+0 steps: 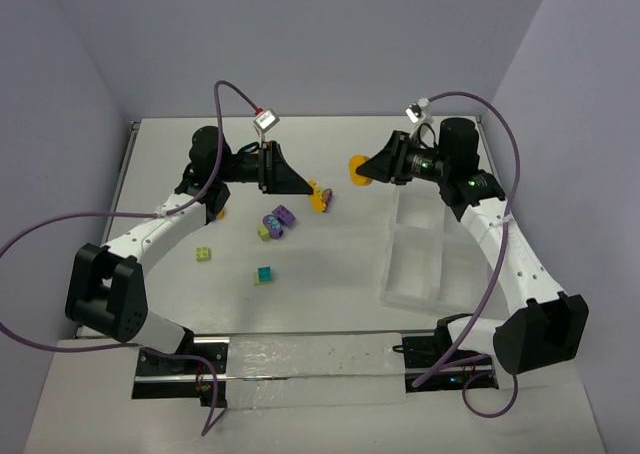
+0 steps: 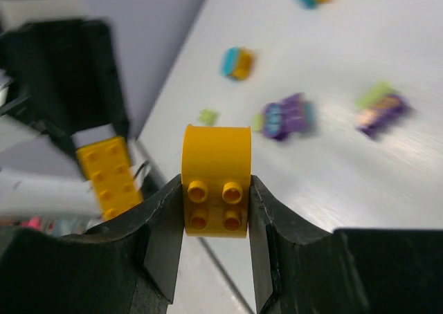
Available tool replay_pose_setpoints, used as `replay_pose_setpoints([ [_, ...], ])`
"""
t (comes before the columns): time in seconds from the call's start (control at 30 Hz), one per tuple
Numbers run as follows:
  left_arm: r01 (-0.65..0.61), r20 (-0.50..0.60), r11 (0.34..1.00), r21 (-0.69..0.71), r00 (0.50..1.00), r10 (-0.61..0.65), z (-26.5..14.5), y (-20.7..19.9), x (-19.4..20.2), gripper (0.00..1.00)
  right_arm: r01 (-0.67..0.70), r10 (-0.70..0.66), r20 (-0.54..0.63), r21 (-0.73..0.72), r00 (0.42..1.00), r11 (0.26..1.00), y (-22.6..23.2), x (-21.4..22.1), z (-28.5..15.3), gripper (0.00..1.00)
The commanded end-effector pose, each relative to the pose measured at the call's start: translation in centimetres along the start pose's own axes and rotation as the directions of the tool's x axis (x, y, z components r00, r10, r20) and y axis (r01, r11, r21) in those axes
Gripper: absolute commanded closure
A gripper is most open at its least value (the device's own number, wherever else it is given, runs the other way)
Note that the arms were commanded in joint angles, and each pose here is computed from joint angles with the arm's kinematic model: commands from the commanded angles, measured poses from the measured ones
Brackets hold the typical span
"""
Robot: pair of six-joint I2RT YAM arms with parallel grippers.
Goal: Sort the legos into containers by color
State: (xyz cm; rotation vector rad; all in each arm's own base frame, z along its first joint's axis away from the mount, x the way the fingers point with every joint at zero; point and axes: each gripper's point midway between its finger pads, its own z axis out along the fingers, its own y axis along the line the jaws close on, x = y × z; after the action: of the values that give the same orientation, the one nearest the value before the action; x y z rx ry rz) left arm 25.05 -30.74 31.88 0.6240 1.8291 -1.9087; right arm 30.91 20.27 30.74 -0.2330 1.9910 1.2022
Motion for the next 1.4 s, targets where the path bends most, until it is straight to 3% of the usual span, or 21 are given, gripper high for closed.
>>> replay_pose_setpoints([
  [0.0,0.037,0.009,0.998,-0.058,0.999,-0.037,0.4,3.0,-0.4,1.00,-0.058,0.009,0.142,0.344,0.990,0.937,-5.8,-1.3,-3.3,1.00],
  [0.13,0.086,0.021,0.989,-0.117,0.996,-0.084,0.8,5.1,-0.7,1.00,-0.166,0.016,0.255,0.579,0.967,0.798,-10.8,-2.3,-6.1,1.00],
  [0.27,0.088,0.024,0.981,-0.173,0.996,-0.086,1.5,6.4,-1.7,1.00,-0.247,0.058,0.284,0.691,0.957,0.679,-14.5,-1.6,-7.7,1.00],
  [0.37,0.084,0.011,0.962,-0.260,0.996,-0.084,2.9,8.2,-2.1,1.00,-0.352,0.075,0.356,0.829,0.932,0.435,-18.7,-0.2,-11.6,1.00],
  [0.43,0.076,-0.002,0.955,-0.287,0.997,-0.080,4.2,8.6,-2.5,1.00,-0.385,0.055,0.390,0.860,0.919,0.335,-20.3,0.3,-13.7,1.00],
  [0.73,0.037,-0.114,0.962,-0.272,0.991,-0.071,10.6,8.4,-1.9,1.00,-0.475,0.075,0.469,0.874,0.880,0.107,-26.5,3.9,-19.1,0.98],
  [0.93,0.026,-0.161,0.959,-0.281,0.984,-0.074,12.8,8.6,-1.1,1.00,-0.479,0.123,0.467,0.872,0.875,0.100,-28.6,4.0,-18.5,0.82],
  [0.97,0.027,-0.162,0.960,-0.278,0.984,-0.075,12.9,8.6,-1.1,1.00,-0.478,0.134,0.465,0.873,0.875,0.096,-29.0,4.1,-18.3,0.67],
  [1.0,0.026,-0.162,0.961,-0.277,0.984,-0.073,12.9,8.6,-1.2,1.00,-0.476,0.143,0.462,0.875,0.875,0.087,-29.2,4.3,-18.2,0.46],
  [1.1,0.021,-0.165,0.957,-0.288,0.984,-0.071,12.9,8.9,-1.3,1.00,-0.465,0.150,0.456,0.885,0.877,0.032,-29.8,4.8,-18.8,0.03],
  [1.27,0.018,-0.164,0.956,-0.294,0.984,-0.070,13.3,9.1,-1.8,1.00,-0.482,0.137,0.467,0.870,0.873,0.106,-28.0,3.6,-18.2,0.01],
  [1.37,0.019,-0.165,0.958,-0.285,0.984,-0.068,13.5,9.1,-2.0,1.00,-0.439,0.097,0.430,0.850,0.897,0.290,-24.5,1.5,-16.4,0.04],
])
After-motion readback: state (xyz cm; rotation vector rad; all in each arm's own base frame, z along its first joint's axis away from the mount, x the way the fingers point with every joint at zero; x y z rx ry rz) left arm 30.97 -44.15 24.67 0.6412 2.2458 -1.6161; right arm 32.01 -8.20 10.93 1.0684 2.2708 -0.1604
